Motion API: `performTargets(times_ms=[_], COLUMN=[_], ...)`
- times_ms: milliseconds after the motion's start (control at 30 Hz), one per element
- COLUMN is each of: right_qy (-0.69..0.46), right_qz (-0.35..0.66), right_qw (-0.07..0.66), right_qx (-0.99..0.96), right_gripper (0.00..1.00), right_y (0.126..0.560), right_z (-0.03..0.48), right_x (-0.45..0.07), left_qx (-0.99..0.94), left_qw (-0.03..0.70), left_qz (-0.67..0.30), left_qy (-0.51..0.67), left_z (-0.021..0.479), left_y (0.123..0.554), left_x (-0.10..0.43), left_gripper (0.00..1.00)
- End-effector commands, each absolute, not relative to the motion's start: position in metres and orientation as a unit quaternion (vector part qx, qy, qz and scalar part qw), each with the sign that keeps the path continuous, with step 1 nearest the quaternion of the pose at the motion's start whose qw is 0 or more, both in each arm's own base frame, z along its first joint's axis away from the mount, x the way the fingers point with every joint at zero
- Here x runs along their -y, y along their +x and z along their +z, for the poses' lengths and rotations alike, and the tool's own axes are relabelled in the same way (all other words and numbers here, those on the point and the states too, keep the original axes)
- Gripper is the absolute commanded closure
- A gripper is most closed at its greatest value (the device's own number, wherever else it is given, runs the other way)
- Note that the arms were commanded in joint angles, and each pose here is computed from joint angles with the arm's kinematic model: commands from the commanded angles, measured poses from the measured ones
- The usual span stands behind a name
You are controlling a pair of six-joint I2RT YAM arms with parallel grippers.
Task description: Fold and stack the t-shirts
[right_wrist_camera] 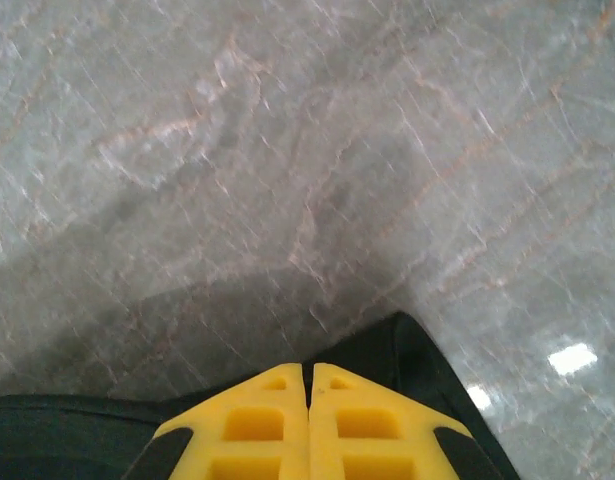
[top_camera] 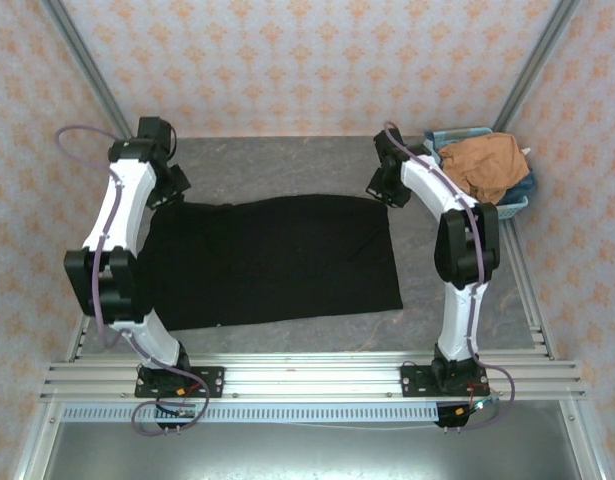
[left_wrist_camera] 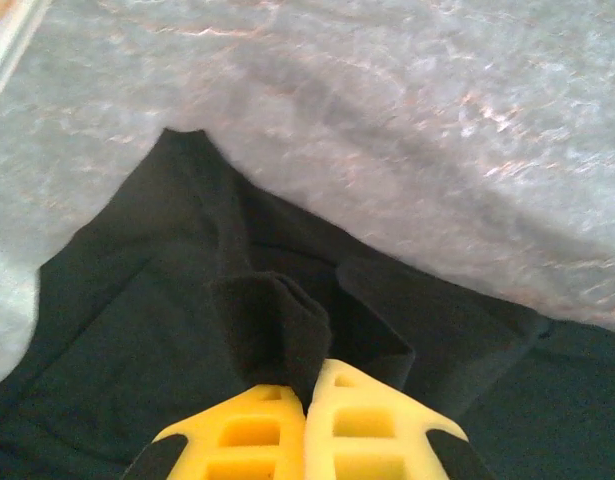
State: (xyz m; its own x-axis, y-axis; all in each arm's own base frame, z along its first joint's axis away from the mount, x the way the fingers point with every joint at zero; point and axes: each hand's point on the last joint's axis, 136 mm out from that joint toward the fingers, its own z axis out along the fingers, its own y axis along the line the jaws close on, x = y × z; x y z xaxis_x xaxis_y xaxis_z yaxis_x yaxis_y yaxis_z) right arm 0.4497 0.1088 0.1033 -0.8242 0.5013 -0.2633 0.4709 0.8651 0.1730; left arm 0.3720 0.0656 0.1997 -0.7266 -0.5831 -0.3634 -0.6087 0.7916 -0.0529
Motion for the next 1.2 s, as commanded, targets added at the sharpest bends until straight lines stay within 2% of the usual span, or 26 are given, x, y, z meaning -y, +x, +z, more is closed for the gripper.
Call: performTargets(times_ms=[0,300,533,700,1167], right_qy=[0.263,0.26,0.265,0.263,0.265], right_qz=[0.041,0.022,0.005,-0.01,-0.026], right_qw=[0.176,0.149,0.121,0.129,0.113], right_qx=[-0.948,-0.954,-0.957,-0.956,-0.957], right_gripper=[1.0,1.0,1.0,1.0,1.0], right_y=[0.436,0.393,0.362,0.357,0.34], right_z=[0.117,0.095,0.073,0.078,0.067], right_x=[-0.099,-0.091,-0.086,-0.079,-0.077], left_qx=[-0.92,-0.9,-0.882,-0.873,-0.855], left_qw=[0.192,0.171,0.155,0.171,0.134], left_qz=[0.091,0.17,0.167,0.171,0.179], left_qy=[-0.331,-0.363,-0.412,-0.425,-0.469], left_z=[0.206,0.188,0.162,0.165,0.141], left_y=[0.334,0.25,0.211,0.202,0.163], left_x=[-0.083,-0.099,-0.094,-0.096,-0.091], left_gripper=[1.0,1.0,1.0,1.0,1.0])
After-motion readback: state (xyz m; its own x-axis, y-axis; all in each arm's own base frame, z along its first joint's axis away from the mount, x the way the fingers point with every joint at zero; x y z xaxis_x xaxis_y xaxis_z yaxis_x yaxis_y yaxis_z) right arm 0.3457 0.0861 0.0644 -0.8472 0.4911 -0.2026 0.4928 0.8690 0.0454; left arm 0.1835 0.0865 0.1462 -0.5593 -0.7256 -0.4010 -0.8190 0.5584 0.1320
